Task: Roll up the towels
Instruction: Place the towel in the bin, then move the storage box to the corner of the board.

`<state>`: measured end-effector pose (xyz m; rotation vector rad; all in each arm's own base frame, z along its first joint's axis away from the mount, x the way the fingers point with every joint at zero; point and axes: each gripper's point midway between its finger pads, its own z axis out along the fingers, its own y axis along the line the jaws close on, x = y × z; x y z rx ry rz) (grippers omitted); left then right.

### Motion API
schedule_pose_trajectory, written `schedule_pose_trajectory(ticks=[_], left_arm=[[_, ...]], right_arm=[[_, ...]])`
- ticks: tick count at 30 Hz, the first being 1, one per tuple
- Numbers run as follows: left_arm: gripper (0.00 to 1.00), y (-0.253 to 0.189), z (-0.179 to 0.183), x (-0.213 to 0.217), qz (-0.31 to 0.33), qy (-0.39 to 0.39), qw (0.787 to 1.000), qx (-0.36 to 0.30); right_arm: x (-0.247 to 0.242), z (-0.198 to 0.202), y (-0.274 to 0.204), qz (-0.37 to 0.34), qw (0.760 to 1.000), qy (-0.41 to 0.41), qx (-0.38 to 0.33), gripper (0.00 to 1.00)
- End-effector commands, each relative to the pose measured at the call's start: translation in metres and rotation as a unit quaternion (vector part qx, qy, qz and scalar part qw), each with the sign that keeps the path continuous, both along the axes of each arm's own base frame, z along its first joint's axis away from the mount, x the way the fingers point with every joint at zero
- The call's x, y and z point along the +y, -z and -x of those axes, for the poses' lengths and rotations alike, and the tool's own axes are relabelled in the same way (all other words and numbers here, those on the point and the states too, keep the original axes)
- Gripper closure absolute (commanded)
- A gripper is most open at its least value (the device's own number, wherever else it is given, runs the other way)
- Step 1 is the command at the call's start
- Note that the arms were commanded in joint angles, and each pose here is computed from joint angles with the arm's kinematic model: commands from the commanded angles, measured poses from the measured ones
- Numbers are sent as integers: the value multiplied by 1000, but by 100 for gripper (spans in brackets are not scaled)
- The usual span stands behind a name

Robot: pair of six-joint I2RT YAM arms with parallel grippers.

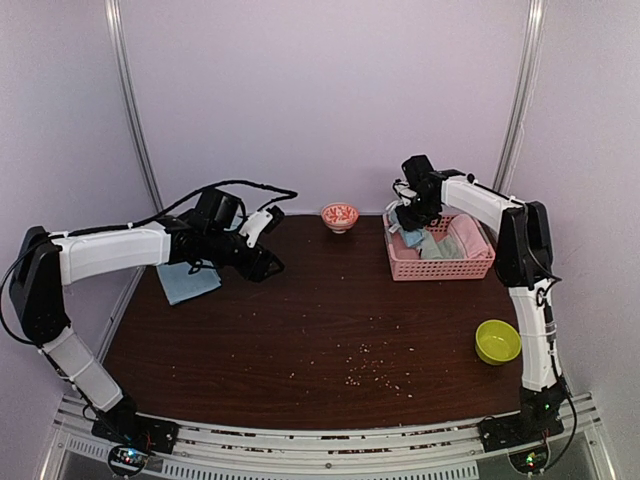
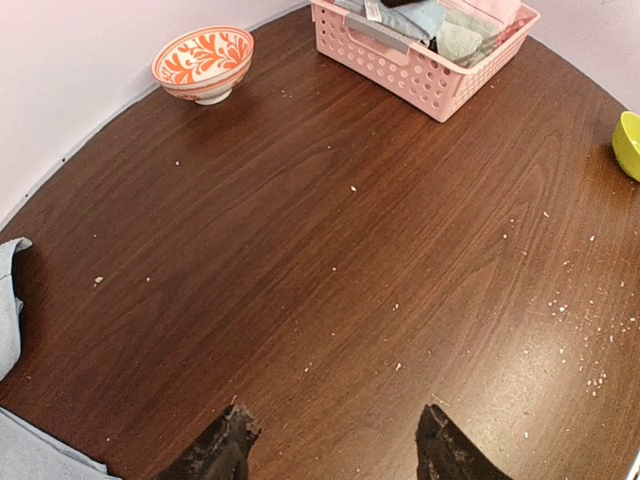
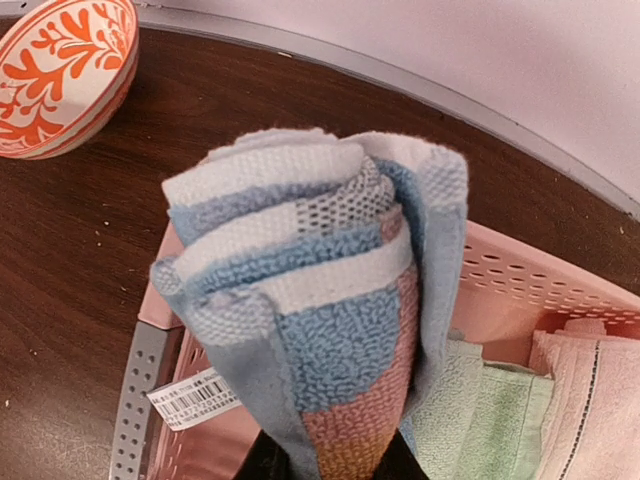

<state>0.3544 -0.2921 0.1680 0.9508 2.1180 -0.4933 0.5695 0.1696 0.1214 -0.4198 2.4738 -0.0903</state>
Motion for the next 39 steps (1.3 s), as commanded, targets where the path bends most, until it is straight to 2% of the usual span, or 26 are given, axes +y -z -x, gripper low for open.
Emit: schedule_pose_trajectory(ticks=[1, 10, 20, 27, 39], left_arm=[[43, 0, -8, -2, 7, -2, 1000, -12], [43, 8, -10, -2, -3, -3, 1000, -3], [43, 17, -9, -6, -1, 1, 1000, 15], [44, 22, -7, -9, 2, 6, 1000, 27], [45, 24, -5, -9, 1, 8, 999, 35]], right_arm=[[-10, -3, -16, -30, 998, 55, -9, 100], [11, 39, 31, -117, 987, 61, 88, 100], [-35, 33, 49, -38, 984, 164, 59, 100], [-68, 29, 35, -13, 980, 195, 34, 100], [-128, 31, 46, 3, 967, 253, 40, 100]])
